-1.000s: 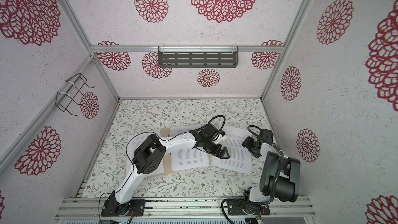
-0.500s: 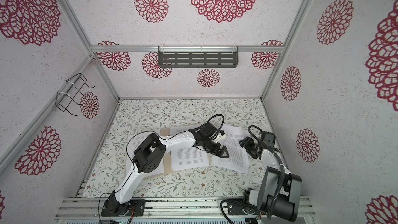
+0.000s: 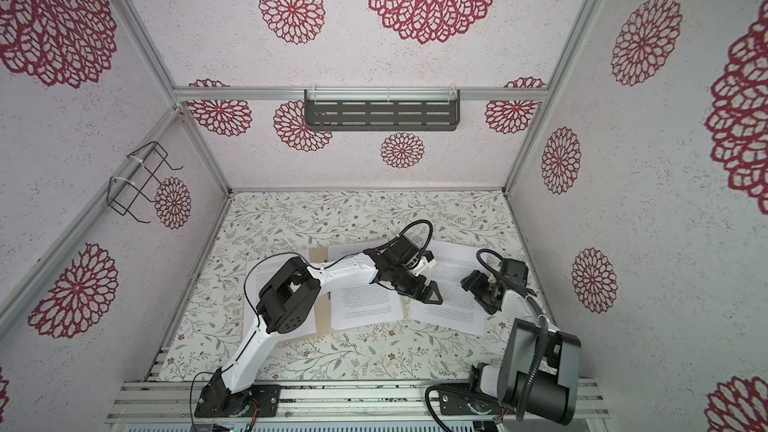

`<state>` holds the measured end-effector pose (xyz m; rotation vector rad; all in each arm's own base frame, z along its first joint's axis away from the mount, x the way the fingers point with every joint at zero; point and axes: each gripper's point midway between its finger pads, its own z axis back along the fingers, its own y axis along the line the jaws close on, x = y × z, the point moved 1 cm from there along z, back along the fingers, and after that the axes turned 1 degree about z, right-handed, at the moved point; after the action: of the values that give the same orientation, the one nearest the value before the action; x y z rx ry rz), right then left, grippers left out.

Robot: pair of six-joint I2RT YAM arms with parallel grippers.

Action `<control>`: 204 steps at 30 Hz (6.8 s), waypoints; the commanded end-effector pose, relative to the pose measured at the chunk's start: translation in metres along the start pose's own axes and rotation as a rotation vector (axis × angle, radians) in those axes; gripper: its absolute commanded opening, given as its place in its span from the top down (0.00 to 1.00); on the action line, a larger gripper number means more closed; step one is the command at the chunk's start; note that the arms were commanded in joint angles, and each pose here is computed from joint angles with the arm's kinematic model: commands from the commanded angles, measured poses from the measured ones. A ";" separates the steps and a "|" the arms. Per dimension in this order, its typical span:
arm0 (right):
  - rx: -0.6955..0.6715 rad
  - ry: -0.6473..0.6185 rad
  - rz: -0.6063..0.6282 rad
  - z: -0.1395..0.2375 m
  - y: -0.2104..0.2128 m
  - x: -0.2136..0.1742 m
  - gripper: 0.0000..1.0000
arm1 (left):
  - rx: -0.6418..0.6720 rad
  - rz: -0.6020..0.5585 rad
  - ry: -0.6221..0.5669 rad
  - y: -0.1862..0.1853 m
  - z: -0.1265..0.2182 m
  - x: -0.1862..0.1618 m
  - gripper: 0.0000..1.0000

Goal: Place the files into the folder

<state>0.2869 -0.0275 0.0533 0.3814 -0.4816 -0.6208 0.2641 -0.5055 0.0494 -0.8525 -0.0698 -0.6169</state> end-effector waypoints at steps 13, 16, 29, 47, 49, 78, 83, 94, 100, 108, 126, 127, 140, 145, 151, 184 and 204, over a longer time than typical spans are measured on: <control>-0.129 -0.027 0.028 -0.014 -0.020 0.020 0.17 | 0.059 0.050 0.059 0.032 -0.018 -0.021 0.03; -0.103 0.013 0.020 -0.022 -0.017 0.015 0.17 | 0.052 0.049 0.062 0.032 -0.020 -0.021 0.03; 0.018 0.043 0.034 -0.014 0.004 0.008 0.22 | 0.061 0.084 0.081 0.044 -0.026 -0.023 0.03; 0.250 0.057 -0.065 0.006 0.034 -0.020 0.15 | 0.058 0.106 0.086 0.049 -0.027 -0.024 0.03; 0.305 0.070 -0.078 0.004 0.041 -0.023 0.14 | 0.059 0.107 0.085 0.049 -0.027 -0.024 0.03; 0.607 -0.059 -0.100 0.036 0.088 -0.009 0.01 | 0.074 0.188 0.075 0.068 -0.024 -0.024 0.03; 0.699 -0.059 -0.020 0.036 0.118 0.002 0.01 | 0.073 0.189 0.074 0.068 -0.021 -0.026 0.03; 0.828 -0.099 0.095 0.036 0.145 0.027 0.01 | 0.073 0.186 0.075 0.066 -0.017 -0.029 0.03; 0.911 -0.028 0.094 0.040 0.153 0.012 0.01 | 0.078 0.195 0.069 0.067 -0.017 -0.029 0.03; 0.762 0.008 0.137 0.050 0.140 -0.012 0.03 | 0.082 0.204 0.063 0.070 -0.014 -0.029 0.02; 0.533 0.116 0.120 0.035 0.108 -0.060 0.04 | 0.087 0.223 0.041 0.076 -0.009 -0.027 0.03; 0.537 0.123 0.117 0.035 0.108 -0.064 0.04 | 0.086 0.223 0.040 0.075 -0.009 -0.026 0.03; 0.361 0.043 0.082 0.042 0.086 -0.026 0.12 | 0.099 0.230 0.042 0.080 -0.009 -0.030 0.02; 0.266 0.022 0.040 0.044 0.070 -0.015 0.18 | 0.098 0.235 0.041 0.081 -0.010 -0.031 0.02; 0.212 0.005 -0.037 0.042 0.048 -0.009 0.20 | 0.097 0.234 0.041 0.081 -0.010 -0.032 0.02; 0.077 -0.060 -0.178 0.036 -0.016 -0.010 0.31 | 0.096 0.242 0.033 0.082 -0.010 -0.032 0.02; 0.178 -0.224 -0.064 0.084 0.024 0.027 1.00 | -0.143 -0.090 -0.267 -0.086 0.135 0.088 0.03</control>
<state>0.2614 -0.0417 0.1093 0.4890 -0.6584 -0.7363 0.3182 -0.4963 0.1260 -0.9691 -0.1603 -0.5154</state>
